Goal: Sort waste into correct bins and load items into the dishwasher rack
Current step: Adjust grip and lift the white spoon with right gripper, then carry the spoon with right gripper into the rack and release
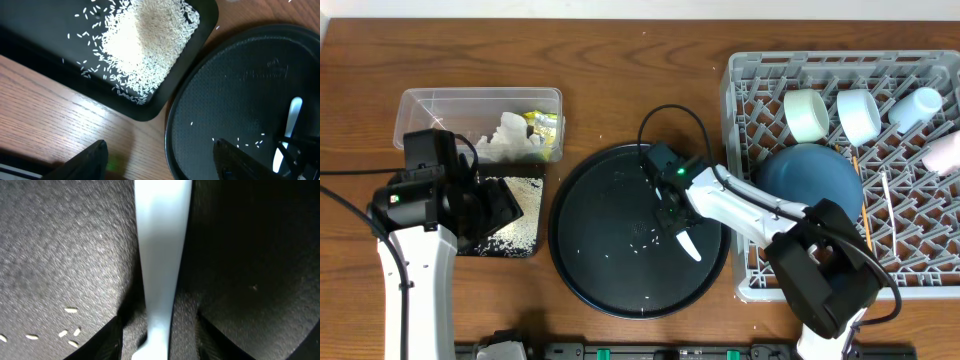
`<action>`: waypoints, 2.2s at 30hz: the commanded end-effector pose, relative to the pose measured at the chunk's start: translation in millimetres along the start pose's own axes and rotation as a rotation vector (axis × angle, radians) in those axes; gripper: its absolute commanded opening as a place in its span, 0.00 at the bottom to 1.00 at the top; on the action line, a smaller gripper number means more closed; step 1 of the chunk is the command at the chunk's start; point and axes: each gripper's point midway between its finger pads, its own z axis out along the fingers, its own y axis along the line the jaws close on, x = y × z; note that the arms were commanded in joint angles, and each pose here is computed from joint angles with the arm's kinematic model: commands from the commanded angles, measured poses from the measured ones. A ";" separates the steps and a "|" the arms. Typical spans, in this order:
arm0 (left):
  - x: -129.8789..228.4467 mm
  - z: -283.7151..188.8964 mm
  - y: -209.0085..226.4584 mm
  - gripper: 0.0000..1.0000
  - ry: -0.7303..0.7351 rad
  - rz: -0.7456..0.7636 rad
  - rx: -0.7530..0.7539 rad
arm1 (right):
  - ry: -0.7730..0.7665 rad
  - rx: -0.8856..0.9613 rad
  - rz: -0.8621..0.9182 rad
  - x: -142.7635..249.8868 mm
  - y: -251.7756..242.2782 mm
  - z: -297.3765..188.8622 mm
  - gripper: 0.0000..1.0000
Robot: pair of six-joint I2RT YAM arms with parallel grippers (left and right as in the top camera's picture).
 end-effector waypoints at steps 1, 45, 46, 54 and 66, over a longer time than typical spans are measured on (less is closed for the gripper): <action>1.4 2.1 2.8 0.69 0.009 -0.010 -0.010 | 0.044 0.011 0.002 9.9 5.2 18.6 0.39; 1.4 2.1 2.8 0.69 0.009 -0.010 -0.010 | -0.267 0.111 0.225 -7.0 -118.3 -164.8 0.01; 1.4 2.1 2.8 0.69 0.009 -0.010 -0.010 | -0.280 0.121 0.242 -4.0 -131.7 -170.8 0.01; 1.4 2.1 2.8 0.69 0.009 -0.010 -0.010 | -0.269 0.221 0.302 29.2 -231.6 -184.6 0.01; 1.3 2.1 2.9 0.69 0.009 -0.010 -0.010 | -0.151 0.439 0.392 84.8 -342.0 -180.4 0.01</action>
